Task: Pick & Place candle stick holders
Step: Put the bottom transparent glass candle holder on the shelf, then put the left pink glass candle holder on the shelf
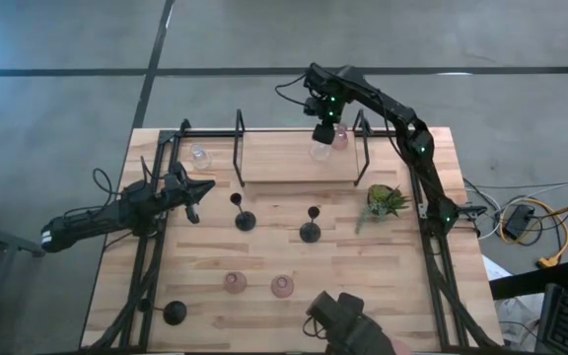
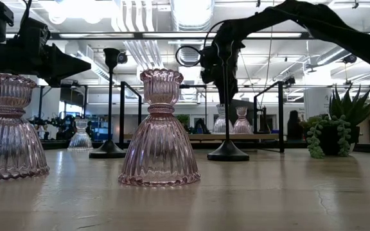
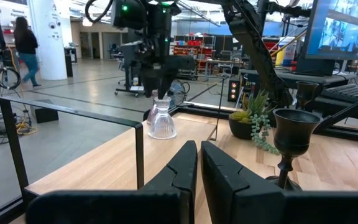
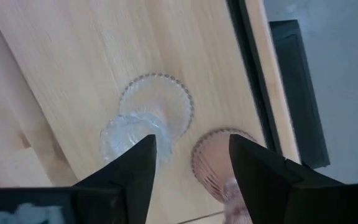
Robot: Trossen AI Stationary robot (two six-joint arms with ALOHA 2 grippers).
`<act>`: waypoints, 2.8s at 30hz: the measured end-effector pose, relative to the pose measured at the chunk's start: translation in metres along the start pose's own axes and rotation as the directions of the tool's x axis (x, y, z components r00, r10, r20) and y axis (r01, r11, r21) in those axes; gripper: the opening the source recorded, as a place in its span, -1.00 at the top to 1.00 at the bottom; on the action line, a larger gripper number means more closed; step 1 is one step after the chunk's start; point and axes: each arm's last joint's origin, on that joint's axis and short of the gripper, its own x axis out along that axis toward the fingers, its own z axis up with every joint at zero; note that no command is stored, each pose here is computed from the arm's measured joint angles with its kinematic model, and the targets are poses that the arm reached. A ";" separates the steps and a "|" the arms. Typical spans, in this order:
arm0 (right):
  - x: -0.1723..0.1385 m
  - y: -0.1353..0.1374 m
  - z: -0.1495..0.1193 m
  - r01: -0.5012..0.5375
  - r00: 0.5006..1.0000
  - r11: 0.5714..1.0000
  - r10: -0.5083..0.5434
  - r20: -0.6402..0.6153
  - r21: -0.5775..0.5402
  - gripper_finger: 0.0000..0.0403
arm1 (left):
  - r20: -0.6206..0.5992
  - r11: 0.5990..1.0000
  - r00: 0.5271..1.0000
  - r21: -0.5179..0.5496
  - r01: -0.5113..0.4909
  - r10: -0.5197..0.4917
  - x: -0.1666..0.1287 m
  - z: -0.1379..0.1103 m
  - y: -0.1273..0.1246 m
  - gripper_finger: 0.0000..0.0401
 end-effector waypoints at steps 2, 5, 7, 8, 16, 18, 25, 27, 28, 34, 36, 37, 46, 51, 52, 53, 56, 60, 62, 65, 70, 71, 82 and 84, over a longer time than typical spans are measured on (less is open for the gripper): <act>-0.005 0.001 -0.001 0.004 1.000 1.000 -0.004 0.008 -0.001 0.01 | 0.000 1.000 1.000 0.000 0.000 0.000 0.000 0.000 0.000 0.87; -0.018 0.006 -0.004 0.013 0.999 1.000 -0.013 0.035 -0.005 0.02 | 0.000 1.000 1.000 0.000 0.000 0.000 0.000 0.000 0.000 0.87; -0.030 0.011 -0.006 0.021 0.998 1.000 -0.020 0.061 -0.013 0.03 | 0.000 1.000 1.000 0.000 0.000 0.000 0.000 0.000 0.000 0.87; -0.037 0.015 -0.007 0.025 0.997 0.999 -0.023 0.076 -0.021 0.04 | 0.000 1.000 1.000 0.000 0.000 0.000 0.000 0.000 0.000 0.87; -0.099 0.049 -0.026 0.050 0.974 0.999 -0.047 0.221 -0.008 0.12 | 0.000 1.000 1.000 0.000 0.000 0.000 0.000 0.000 0.000 0.87; -0.115 0.059 -0.032 0.056 0.964 0.998 -0.050 0.260 -0.016 0.14 | 0.000 1.000 1.000 0.000 0.000 0.000 0.000 0.000 0.000 0.87; -0.160 0.097 -0.057 0.034 0.928 0.999 -0.032 0.372 0.000 0.21 | 0.000 1.000 1.000 0.000 0.000 0.000 0.000 0.000 0.000 0.87; -0.170 0.109 -0.066 0.018 0.923 1.000 -0.020 0.384 0.009 0.23 | 0.000 1.000 1.000 0.000 0.000 0.000 0.000 0.000 0.000 0.87; -0.174 0.115 -0.071 0.008 0.925 1.000 -0.011 0.379 0.010 0.24 | 0.000 1.000 1.000 0.000 0.000 0.000 0.000 0.000 0.000 0.87; -0.191 0.147 -0.108 -0.036 0.934 0.999 0.034 0.356 -0.001 0.34 | 0.000 1.000 1.000 0.000 0.000 0.000 0.000 0.000 0.000 0.87; -0.194 0.156 -0.123 -0.053 0.934 0.999 0.048 0.353 0.005 0.38 | 0.000 1.000 1.000 0.000 0.000 0.000 0.000 0.000 0.000 0.87; -0.194 0.159 -0.132 -0.062 0.936 0.998 0.055 0.348 0.009 0.41 | 0.000 1.000 1.000 0.000 0.000 0.000 0.000 0.000 0.000 0.87; -0.195 0.171 -0.230 -0.120 0.885 0.991 0.081 0.459 0.056 0.82 | 0.000 1.000 1.000 0.000 0.000 0.000 0.000 0.000 0.000 0.87; -0.185 0.168 -0.286 -0.114 0.820 0.990 0.044 0.571 0.087 0.95 | 0.000 1.000 1.000 0.000 0.000 0.000 0.000 0.000 0.000 0.87; -0.182 0.167 -0.297 -0.109 0.816 0.988 0.025 0.578 0.111 0.95 | 0.000 1.000 1.000 0.000 0.000 0.000 0.000 0.000 0.000 0.87; -0.178 0.166 -0.306 -0.102 0.811 0.985 0.001 0.585 0.139 0.96 | 0.000 1.000 1.000 0.000 0.000 0.000 0.000 0.000 0.000 0.87; -0.168 0.162 -0.332 -0.059 0.768 0.980 -0.078 0.635 0.192 0.96 | 0.000 1.000 1.000 0.000 0.000 0.000 0.000 0.000 0.000 0.87; -0.157 0.160 -0.358 -0.056 0.640 0.981 -0.106 0.761 0.184 0.96 | 0.000 1.000 1.000 0.000 0.000 0.000 0.000 0.000 0.000 0.87; -0.151 0.160 -0.371 -0.047 0.579 0.984 -0.111 0.807 0.169 0.96 | 0.000 1.000 1.000 0.000 0.000 0.000 0.000 0.000 0.000 0.87; -0.141 0.158 -0.387 -0.030 0.500 0.984 -0.136 0.855 0.174 0.96 | 0.000 1.000 1.000 0.000 0.000 0.000 0.000 0.000 0.000 0.87; -0.125 0.154 -0.409 0.002 0.416 0.973 -0.210 0.885 0.230 0.96 | 0.000 1.000 1.000 0.000 0.000 0.000 0.000 0.000 0.000 0.87; -0.122 0.153 -0.413 0.029 0.404 0.967 -0.242 0.882 0.252 0.96 | 0.000 1.000 1.000 0.000 0.000 0.000 0.000 0.000 0.000 0.87; -0.100 0.150 -0.438 0.024 0.323 0.947 -0.310 0.894 0.320 0.96 | 0.000 1.000 1.000 0.000 0.000 0.000 0.000 0.000 0.000 0.87; -0.097 0.149 -0.439 0.092 0.320 0.950 -0.313 0.894 0.299 0.96 | 0.000 1.000 1.000 0.000 0.000 0.000 0.000 0.000 0.000 0.87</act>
